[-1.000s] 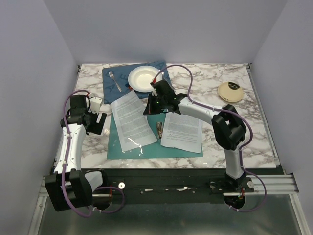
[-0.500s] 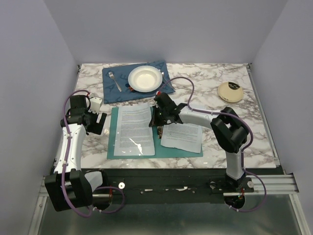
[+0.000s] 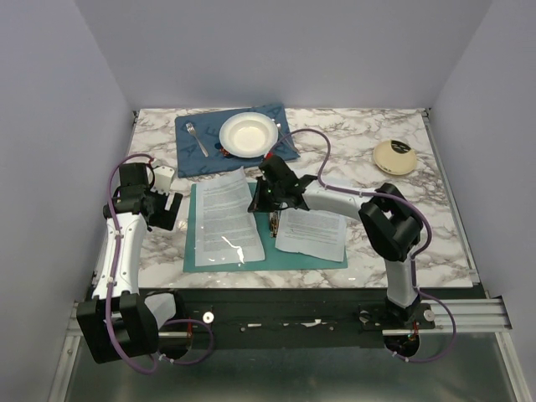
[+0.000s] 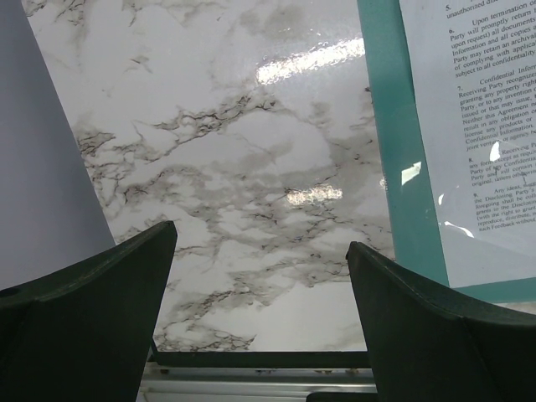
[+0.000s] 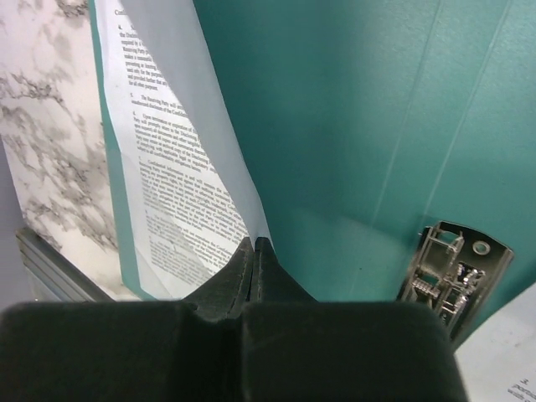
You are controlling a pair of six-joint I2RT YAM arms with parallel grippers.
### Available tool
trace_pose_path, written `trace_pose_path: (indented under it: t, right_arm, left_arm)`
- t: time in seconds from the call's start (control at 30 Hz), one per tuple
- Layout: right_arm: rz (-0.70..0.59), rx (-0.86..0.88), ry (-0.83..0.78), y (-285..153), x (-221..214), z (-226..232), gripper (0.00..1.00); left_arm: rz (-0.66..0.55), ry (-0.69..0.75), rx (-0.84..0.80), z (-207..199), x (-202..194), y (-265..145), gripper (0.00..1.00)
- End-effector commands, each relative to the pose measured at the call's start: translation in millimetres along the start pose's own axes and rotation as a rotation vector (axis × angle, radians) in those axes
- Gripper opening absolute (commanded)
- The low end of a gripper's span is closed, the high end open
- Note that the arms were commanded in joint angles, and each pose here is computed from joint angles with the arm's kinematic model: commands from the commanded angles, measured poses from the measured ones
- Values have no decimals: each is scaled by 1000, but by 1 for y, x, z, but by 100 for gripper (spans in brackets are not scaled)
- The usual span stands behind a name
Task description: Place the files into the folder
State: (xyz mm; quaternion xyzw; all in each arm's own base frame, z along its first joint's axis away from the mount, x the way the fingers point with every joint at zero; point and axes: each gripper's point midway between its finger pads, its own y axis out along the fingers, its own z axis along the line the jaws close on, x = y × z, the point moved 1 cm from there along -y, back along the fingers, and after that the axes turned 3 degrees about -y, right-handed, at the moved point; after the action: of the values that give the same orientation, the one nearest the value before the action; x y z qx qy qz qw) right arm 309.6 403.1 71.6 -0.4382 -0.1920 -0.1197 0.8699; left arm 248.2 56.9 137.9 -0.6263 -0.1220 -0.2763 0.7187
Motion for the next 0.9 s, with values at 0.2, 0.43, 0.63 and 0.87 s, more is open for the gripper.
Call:
trace_pose_path:
  t: [0.2, 0.43, 0.63, 0.87]
  right_arm:
    - [16, 10, -4, 18, -5, 11, 1]
    - [14, -52, 65, 17, -18, 3, 0]
    - [16, -108, 130, 13, -29, -12, 1]
    - [37, -113, 120, 15, -35, -10, 0]
  left_arm:
    - [-4, 16, 8, 3, -1, -3, 99]
    - [-4, 13, 8, 3, -1, -3, 99]
    - [-7, 12, 5, 2, -1, -3, 99]
    - [-11, 11, 2, 2, 1, -4, 99]
